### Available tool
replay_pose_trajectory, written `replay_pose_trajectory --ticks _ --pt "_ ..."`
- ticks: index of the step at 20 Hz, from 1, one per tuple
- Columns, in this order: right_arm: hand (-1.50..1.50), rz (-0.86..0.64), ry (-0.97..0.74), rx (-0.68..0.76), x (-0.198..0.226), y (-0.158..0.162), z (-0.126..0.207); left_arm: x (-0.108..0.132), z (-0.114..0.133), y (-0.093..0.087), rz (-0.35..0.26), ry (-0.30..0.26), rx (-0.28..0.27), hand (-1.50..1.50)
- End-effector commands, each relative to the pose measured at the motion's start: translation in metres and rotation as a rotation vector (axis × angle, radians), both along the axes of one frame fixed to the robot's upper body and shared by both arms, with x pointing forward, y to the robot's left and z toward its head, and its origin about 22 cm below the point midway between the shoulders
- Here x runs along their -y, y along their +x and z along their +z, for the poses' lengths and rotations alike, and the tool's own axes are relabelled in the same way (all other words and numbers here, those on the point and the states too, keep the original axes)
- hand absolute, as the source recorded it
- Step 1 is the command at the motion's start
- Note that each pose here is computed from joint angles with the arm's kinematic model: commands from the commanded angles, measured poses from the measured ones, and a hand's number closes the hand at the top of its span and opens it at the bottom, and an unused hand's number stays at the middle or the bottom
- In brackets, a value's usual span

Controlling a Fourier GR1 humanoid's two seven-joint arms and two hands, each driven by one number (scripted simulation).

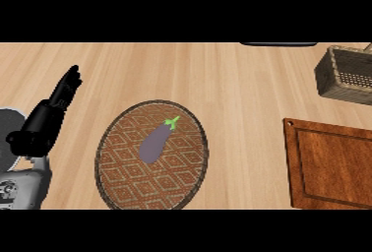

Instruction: Pick the croissant from the cutting board and place it in the basket

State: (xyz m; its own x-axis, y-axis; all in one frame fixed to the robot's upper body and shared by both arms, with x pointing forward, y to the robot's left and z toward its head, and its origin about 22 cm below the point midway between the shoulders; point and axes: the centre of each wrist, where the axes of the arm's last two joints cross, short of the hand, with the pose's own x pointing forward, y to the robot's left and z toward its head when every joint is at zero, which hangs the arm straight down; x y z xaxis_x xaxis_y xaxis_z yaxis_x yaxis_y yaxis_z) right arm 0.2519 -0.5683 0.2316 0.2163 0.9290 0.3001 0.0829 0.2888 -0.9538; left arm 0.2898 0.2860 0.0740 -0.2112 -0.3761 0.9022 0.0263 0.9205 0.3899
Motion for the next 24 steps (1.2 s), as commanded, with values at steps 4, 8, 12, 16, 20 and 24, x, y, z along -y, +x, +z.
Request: replay_pose_trajectory --ticks 4,8,12,16,20,24 --pt "1.50 0.171 0.328 0.403 0.028 -0.017 0.051 0.006 0.004 0.001 -0.039 -0.001 0.002 0.00" --pt "1.50 0.236 0.344 0.484 0.037 -0.033 0.090 0.004 0.001 0.007 -0.029 0.007 0.000 0.00" --pt "1.50 0.317 0.391 0.463 0.032 -0.032 0.119 0.023 0.001 0.009 -0.075 0.011 0.007 0.00" --pt "1.50 0.354 0.421 0.389 0.025 -0.038 0.154 0.016 0.011 0.012 -0.064 0.012 0.013 0.00" --pt "1.50 0.385 0.407 0.312 0.001 -0.009 0.166 0.022 0.009 0.013 -0.078 0.030 0.003 0.00" --pt "1.50 0.392 0.430 0.282 -0.022 0.016 0.179 0.023 0.001 0.014 -0.069 0.036 -0.002 0.00"
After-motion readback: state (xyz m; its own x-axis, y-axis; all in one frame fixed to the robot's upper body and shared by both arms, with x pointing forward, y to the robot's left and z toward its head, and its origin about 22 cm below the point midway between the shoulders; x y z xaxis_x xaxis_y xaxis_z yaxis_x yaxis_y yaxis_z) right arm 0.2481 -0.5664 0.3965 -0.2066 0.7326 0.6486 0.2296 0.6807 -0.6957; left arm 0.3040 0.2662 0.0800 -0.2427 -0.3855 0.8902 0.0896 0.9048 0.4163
